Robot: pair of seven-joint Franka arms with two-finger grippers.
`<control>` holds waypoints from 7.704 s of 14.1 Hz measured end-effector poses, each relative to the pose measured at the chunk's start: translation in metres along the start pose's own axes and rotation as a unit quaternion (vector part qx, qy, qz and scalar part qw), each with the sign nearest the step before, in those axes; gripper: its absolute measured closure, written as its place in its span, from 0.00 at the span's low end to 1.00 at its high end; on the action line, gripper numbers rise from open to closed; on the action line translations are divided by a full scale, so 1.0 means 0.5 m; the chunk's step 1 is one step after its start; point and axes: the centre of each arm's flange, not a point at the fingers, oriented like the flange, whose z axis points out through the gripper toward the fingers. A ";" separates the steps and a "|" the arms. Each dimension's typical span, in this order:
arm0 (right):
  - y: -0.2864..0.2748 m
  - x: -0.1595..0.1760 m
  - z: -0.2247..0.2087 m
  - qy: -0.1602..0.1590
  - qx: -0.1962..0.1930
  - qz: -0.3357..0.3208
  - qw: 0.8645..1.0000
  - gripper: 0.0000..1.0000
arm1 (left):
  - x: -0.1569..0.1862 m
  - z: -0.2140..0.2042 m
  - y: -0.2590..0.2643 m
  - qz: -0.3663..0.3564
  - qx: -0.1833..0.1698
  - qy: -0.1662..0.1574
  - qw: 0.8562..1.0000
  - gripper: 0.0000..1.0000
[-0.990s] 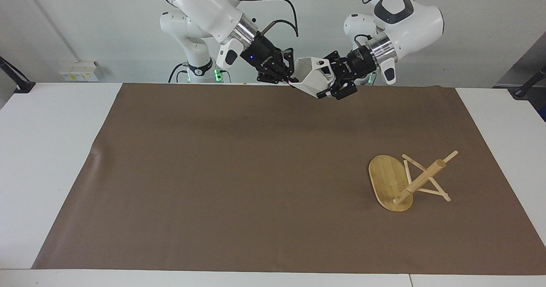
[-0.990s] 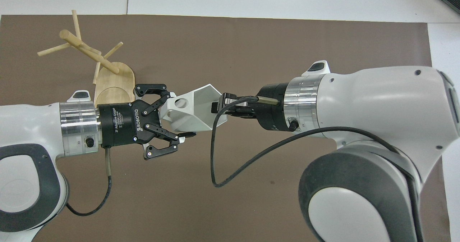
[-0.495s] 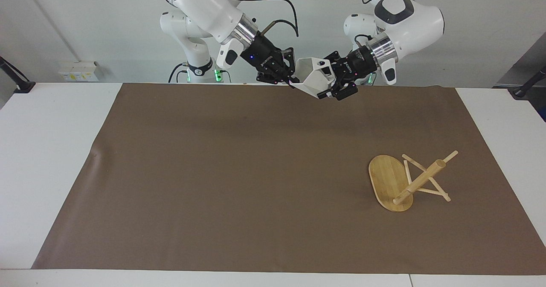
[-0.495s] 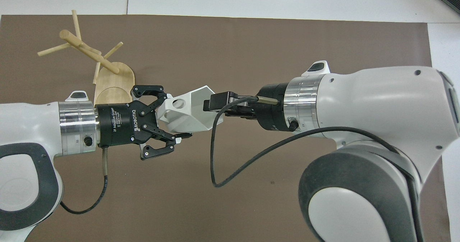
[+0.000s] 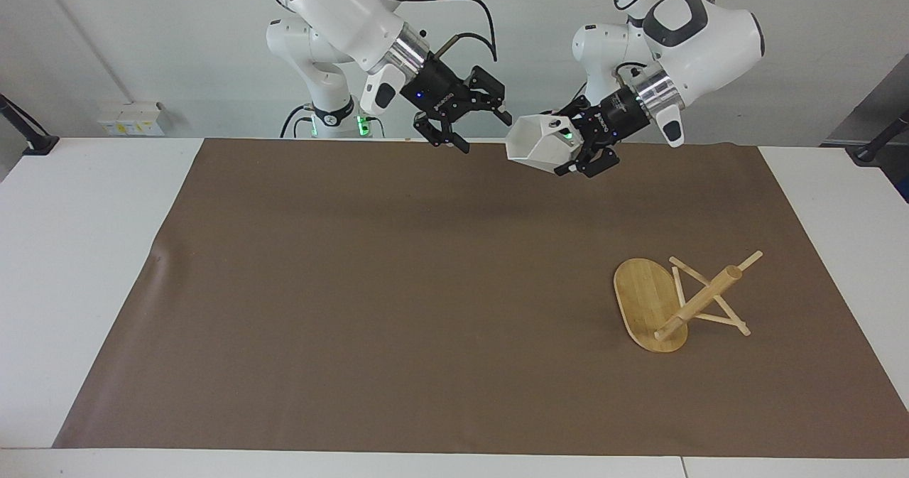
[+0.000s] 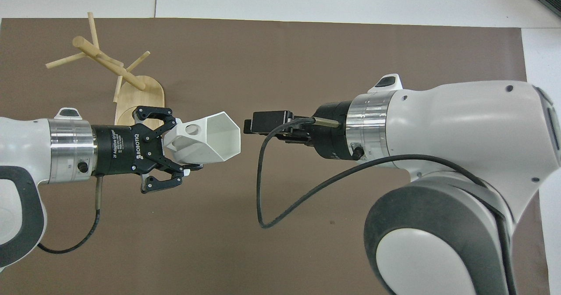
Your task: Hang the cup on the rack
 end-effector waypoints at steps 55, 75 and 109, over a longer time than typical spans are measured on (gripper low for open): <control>0.418 0.190 -0.372 0.031 -0.306 -0.173 0.936 0.00 | 0.225 0.014 0.233 -0.337 -0.306 0.010 0.890 0.27; 0.463 0.137 -0.485 -0.081 -0.376 -0.134 0.913 0.00 | 0.246 0.001 0.251 -0.377 -0.325 -0.007 0.867 0.00; 0.482 0.143 -0.533 -0.037 -0.363 -0.077 0.928 0.00 | 0.179 -0.336 0.185 0.386 -0.004 0.335 0.860 0.00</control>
